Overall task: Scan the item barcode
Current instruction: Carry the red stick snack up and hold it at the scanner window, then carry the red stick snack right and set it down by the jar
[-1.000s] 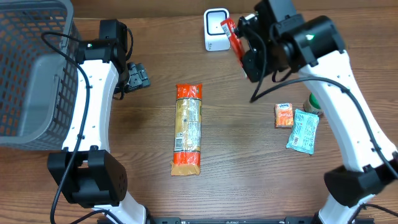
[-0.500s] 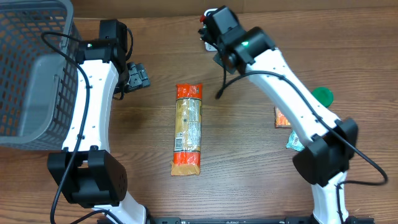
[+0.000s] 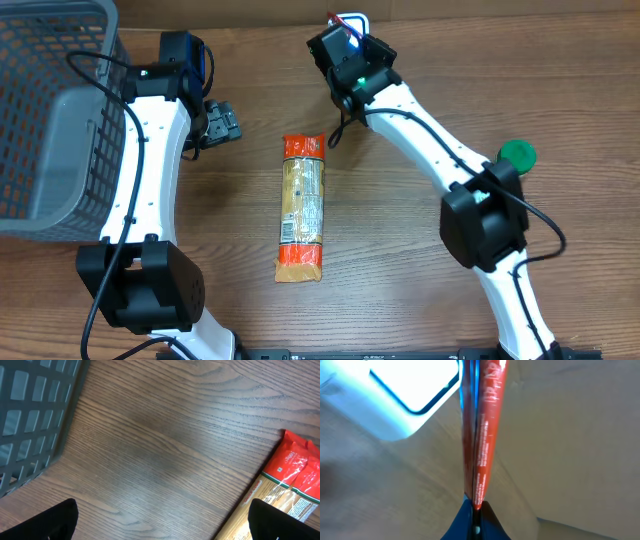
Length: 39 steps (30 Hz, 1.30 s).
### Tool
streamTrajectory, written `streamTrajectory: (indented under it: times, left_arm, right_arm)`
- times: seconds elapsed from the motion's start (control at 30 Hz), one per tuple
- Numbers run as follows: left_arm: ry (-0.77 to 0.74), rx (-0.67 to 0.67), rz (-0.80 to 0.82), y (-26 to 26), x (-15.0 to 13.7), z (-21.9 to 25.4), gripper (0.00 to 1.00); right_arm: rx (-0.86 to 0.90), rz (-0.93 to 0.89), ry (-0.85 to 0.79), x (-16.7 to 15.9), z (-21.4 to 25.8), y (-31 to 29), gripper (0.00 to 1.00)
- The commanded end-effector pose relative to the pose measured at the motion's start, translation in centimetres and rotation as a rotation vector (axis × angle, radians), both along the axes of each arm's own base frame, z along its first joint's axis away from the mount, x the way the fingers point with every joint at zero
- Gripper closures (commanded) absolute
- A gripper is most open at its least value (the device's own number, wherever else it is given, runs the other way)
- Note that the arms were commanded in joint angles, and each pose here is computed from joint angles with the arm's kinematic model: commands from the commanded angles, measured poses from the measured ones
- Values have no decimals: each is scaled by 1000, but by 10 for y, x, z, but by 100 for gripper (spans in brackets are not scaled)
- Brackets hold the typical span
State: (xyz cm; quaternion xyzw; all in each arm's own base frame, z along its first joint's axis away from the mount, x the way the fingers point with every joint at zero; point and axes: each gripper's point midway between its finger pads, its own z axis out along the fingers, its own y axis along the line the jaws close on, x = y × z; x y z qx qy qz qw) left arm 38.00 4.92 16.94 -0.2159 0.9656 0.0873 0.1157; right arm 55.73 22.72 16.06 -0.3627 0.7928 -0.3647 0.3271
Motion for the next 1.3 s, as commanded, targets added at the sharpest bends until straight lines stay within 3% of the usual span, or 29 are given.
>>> streamTrajectory:
  times: [0.0,0.47,0.93,1.03,1.27]
  left_arm:
    - [4,12,-13,1,0,0,0]
    - [4,12,-14,1,0,0,0]
    - [4,12,-13,1,0,0,0]
    - [4,12,-14,1,0,0,0]
    - [4,12,-14,1,0,0,0]
  right_arm:
    - [-54,-74,-104,17,2,-9,96]
    - [-95,-94,-35,28,-60,-22,96]
    - [-94,-126,-61,27,-53,-26,97]
    - [45,-174,-120,20,-20,-24,96]
    - [412,-167,-58,-27,57,-13,96]
